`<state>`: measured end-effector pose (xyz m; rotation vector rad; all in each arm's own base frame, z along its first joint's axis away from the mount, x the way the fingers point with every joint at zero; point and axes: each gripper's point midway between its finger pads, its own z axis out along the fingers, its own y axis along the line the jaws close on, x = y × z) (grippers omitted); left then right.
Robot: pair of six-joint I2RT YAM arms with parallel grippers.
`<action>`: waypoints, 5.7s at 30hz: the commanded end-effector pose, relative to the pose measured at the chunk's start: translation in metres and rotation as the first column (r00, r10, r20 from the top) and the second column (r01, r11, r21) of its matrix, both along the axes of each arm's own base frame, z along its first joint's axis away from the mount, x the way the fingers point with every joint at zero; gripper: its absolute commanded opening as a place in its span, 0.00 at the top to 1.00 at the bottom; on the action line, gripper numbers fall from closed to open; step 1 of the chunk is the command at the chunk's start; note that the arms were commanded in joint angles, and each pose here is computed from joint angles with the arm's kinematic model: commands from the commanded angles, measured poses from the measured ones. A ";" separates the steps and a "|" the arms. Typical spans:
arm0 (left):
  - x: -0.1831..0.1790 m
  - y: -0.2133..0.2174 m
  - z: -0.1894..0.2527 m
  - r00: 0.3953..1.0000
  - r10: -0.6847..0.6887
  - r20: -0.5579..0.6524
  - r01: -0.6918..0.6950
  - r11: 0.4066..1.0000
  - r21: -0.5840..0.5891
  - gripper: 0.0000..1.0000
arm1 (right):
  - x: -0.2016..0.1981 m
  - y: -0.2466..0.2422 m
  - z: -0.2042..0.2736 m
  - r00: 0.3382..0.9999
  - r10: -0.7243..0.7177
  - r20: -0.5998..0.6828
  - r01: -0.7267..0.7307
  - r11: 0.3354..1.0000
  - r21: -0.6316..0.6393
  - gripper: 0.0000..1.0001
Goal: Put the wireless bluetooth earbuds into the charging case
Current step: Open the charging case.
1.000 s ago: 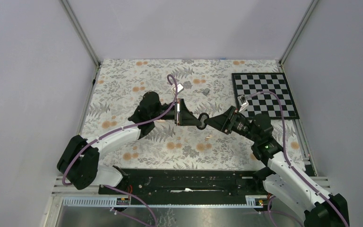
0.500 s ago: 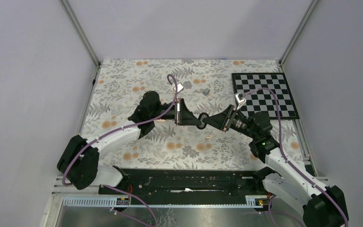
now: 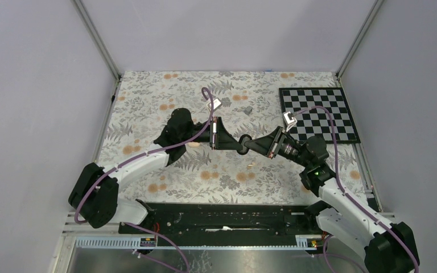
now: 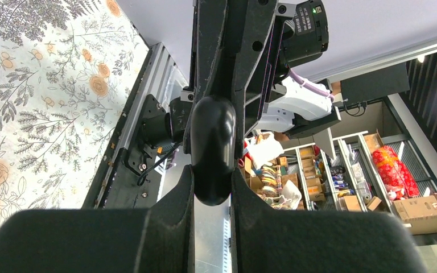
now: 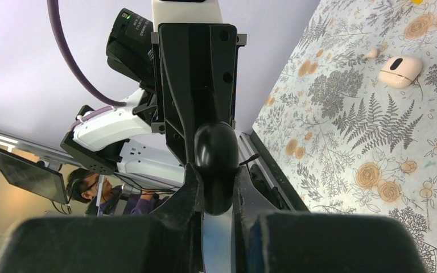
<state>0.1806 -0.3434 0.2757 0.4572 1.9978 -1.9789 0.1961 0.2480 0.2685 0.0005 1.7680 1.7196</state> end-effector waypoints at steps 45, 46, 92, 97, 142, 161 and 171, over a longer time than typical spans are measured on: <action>0.034 0.023 0.030 0.975 0.129 0.183 -0.144 0.987 0.072 0.50 | 0.010 -0.003 -0.011 0.998 -0.062 -0.027 0.060 0.995 -0.083 1.00; 0.036 0.023 0.027 0.974 0.135 0.184 -0.154 0.984 0.092 0.46 | 0.010 -0.003 -0.010 0.998 -0.056 -0.020 0.054 0.995 -0.082 1.00; 0.000 0.007 0.034 0.994 -0.013 0.111 0.015 1.000 -0.013 0.44 | 0.003 0.001 -0.009 1.000 -0.006 0.024 0.007 0.999 -0.044 1.00; 0.004 0.009 0.034 0.992 0.011 0.124 -0.010 1.000 -0.011 0.45 | 0.006 0.001 -0.017 1.000 -0.018 0.007 0.019 0.998 -0.062 1.00; 0.010 -0.003 0.001 0.999 -0.028 0.020 0.026 0.998 0.065 0.19 | 0.009 0.004 -0.016 1.000 -0.001 0.008 0.002 0.999 -0.054 1.00; 0.004 0.001 0.021 0.999 -0.016 0.050 0.016 1.000 0.002 0.37 | 0.008 -0.001 -0.041 0.999 -0.038 -0.036 0.034 0.994 -0.107 1.00; 0.004 0.012 0.034 0.999 0.003 0.053 0.000 0.998 -0.065 0.37 | 0.008 -0.004 -0.050 0.997 -0.055 -0.057 0.048 0.991 -0.121 1.00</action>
